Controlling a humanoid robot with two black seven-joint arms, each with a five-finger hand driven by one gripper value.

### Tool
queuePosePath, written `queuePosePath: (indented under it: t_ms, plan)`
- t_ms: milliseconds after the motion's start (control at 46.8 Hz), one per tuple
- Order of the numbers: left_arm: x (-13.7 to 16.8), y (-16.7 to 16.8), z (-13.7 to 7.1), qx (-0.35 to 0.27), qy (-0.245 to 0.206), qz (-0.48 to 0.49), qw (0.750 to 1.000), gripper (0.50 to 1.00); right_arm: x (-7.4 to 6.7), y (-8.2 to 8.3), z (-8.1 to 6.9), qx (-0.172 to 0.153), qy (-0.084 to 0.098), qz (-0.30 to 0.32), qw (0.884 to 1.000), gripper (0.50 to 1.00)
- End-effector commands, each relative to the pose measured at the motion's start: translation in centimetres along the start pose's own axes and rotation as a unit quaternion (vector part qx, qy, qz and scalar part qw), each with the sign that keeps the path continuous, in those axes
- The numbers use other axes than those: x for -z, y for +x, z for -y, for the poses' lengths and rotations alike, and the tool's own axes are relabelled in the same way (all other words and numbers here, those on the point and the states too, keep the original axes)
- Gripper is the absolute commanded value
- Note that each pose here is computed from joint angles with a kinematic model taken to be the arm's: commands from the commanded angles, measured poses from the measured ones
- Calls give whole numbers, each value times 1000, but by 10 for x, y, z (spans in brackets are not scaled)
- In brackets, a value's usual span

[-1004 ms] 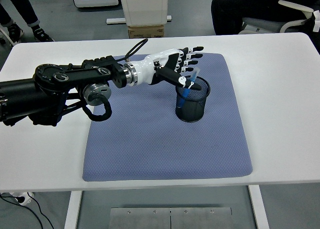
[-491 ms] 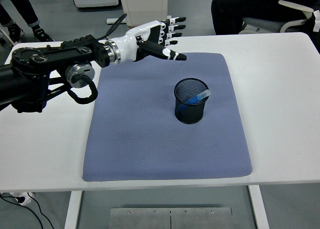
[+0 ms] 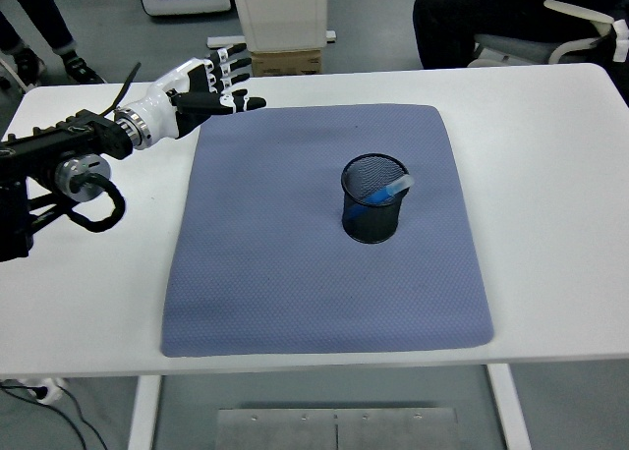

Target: Left hand places marker in pen holder

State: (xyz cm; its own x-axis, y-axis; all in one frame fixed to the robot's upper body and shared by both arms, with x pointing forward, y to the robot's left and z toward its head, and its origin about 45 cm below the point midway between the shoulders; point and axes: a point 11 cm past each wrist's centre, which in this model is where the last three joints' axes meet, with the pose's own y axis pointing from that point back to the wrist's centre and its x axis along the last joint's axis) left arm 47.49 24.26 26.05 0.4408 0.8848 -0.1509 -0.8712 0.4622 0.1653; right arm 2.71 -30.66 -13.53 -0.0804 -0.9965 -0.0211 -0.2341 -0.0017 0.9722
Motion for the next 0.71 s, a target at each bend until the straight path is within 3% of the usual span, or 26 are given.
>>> queuePosePath:
  t_ms: [0,214,684]
  plan:
    - [6,11,-7,-20,-24,-52,998,1000,-1,0,0,0,-1,0,1000,1000]
    - [21,43,-31,-69,-55,-119,989,1000,0,0,0,1,0,0,1000,1000]
    - [44,104,-64,-171,-71,-156,970,1000,0,0,0,0,0,0,1000,1000]
